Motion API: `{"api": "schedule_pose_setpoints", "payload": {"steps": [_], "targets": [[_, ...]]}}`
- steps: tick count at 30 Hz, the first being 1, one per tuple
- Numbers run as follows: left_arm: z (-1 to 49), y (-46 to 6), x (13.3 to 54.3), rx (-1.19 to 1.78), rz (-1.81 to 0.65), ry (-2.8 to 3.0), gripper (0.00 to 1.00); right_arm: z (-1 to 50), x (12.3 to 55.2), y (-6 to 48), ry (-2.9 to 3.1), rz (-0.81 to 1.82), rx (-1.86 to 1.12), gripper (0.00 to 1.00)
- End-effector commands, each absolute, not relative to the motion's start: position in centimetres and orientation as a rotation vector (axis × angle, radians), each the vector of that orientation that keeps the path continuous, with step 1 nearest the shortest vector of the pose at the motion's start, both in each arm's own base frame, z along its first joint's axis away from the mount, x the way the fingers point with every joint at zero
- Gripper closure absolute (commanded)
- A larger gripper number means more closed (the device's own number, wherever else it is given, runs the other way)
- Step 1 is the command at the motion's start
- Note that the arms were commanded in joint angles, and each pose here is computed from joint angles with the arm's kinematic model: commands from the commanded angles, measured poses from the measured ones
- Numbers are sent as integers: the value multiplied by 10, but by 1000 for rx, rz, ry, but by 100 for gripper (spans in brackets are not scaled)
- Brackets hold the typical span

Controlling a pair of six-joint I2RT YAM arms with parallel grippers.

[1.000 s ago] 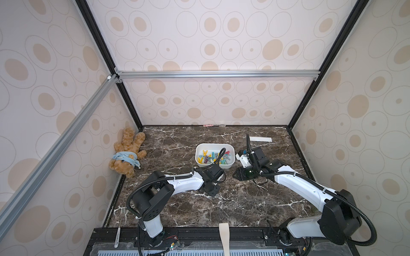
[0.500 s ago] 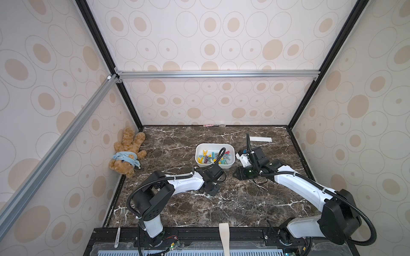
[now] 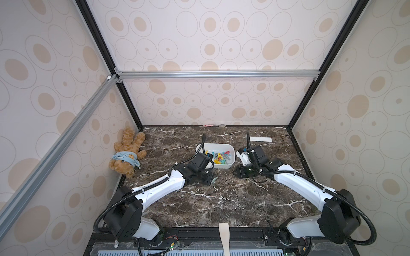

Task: Put the clothespins into the storage box
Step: Place the clothespin in the storage box.

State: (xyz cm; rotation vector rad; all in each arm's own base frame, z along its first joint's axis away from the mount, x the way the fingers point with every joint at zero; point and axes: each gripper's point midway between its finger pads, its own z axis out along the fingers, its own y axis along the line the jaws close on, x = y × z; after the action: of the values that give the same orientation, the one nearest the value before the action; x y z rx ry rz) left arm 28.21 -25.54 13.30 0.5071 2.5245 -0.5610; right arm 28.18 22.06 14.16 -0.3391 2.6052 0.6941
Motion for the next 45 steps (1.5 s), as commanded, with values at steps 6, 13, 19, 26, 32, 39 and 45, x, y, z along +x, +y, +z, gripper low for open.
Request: {"api": "schedule_pose_setpoints", "payload": {"steps": [6,13,19,26,32,39,45], "targets": [[176,-265,393,317,-622,2419,100,176,294,228,2533,706,-341,72],[150,-268,454,234,-446,2436,100,178,294,235,2521,760,-354,72],[131,-272,467,232,-413,2460,100,167,295,236,2518,765,-344,72],[118,-278,476,243,-414,2499,96,160,295,235,2520,758,-351,71],[120,-279,479,216,-423,2487,86,162,295,226,2512,701,-360,71],[131,-278,477,219,-431,2472,84,168,294,219,2495,683,-343,70],[154,-266,456,224,-445,2427,73,173,290,216,2501,687,-328,70]]}}
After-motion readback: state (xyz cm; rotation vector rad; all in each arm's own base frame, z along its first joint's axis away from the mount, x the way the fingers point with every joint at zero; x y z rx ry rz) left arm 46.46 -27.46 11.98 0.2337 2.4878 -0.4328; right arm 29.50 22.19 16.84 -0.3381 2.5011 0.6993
